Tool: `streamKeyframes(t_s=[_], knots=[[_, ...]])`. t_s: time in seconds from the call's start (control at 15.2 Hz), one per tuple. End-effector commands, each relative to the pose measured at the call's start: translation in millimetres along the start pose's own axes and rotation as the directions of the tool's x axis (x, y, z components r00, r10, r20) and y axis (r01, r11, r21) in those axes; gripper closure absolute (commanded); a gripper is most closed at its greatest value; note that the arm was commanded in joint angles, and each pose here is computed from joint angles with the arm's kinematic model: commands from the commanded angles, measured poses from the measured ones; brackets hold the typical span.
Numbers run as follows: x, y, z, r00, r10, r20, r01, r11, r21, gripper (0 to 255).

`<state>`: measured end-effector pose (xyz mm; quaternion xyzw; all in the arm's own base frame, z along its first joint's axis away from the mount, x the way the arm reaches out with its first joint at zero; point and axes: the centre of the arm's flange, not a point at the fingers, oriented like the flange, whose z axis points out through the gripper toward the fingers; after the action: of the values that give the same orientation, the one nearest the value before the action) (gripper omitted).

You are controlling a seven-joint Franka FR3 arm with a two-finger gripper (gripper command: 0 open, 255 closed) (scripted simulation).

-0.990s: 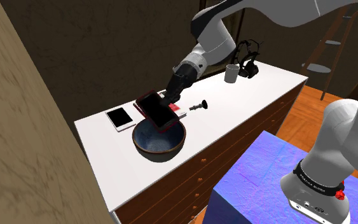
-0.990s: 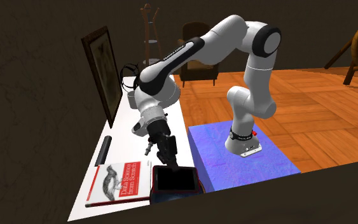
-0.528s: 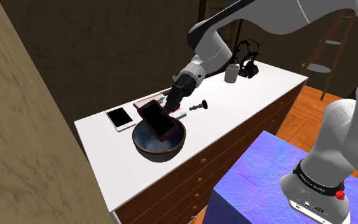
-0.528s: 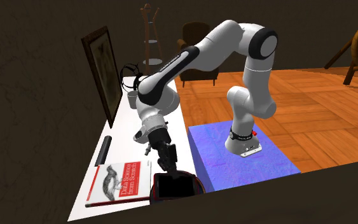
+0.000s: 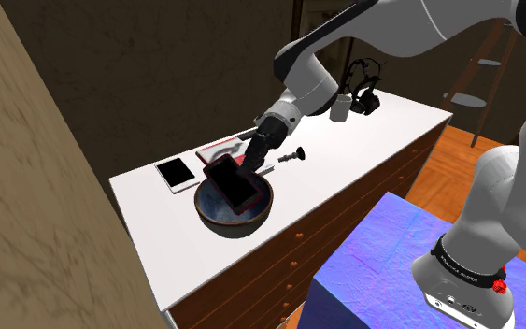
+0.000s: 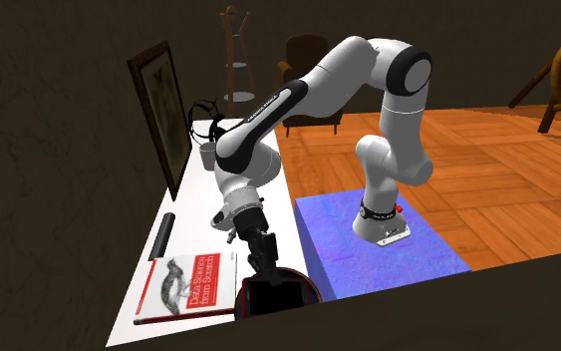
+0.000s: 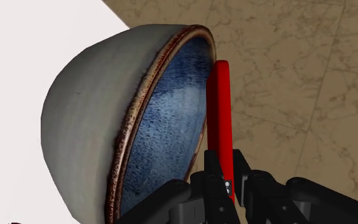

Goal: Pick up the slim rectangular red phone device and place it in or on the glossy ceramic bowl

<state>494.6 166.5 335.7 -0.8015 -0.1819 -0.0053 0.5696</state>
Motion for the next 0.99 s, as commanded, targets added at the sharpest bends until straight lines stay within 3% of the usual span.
streamKeyframes(t_s=[0.0, 0.13, 0.2, 0.53, 0.79, 0.92], knots=[[0.0, 0.1, 0.1, 1.0, 0.0, 0.0, 0.0, 1.0, 0.0, 255], [0.0, 0.1, 0.1, 1.0, 0.0, 0.0, 0.0, 1.0, 0.0, 255], [0.0, 0.1, 0.1, 1.0, 0.0, 0.0, 0.0, 1.0, 0.0, 0], [0.0, 0.1, 0.1, 1.0, 0.0, 0.0, 0.0, 1.0, 0.0, 0], [0.0, 0.1, -49.9, 1.0, 0.0, 0.0, 0.0, 1.0, 0.0, 0], [0.0, 0.1, -49.9, 1.0, 0.0, 0.0, 0.0, 1.0, 0.0, 0]])
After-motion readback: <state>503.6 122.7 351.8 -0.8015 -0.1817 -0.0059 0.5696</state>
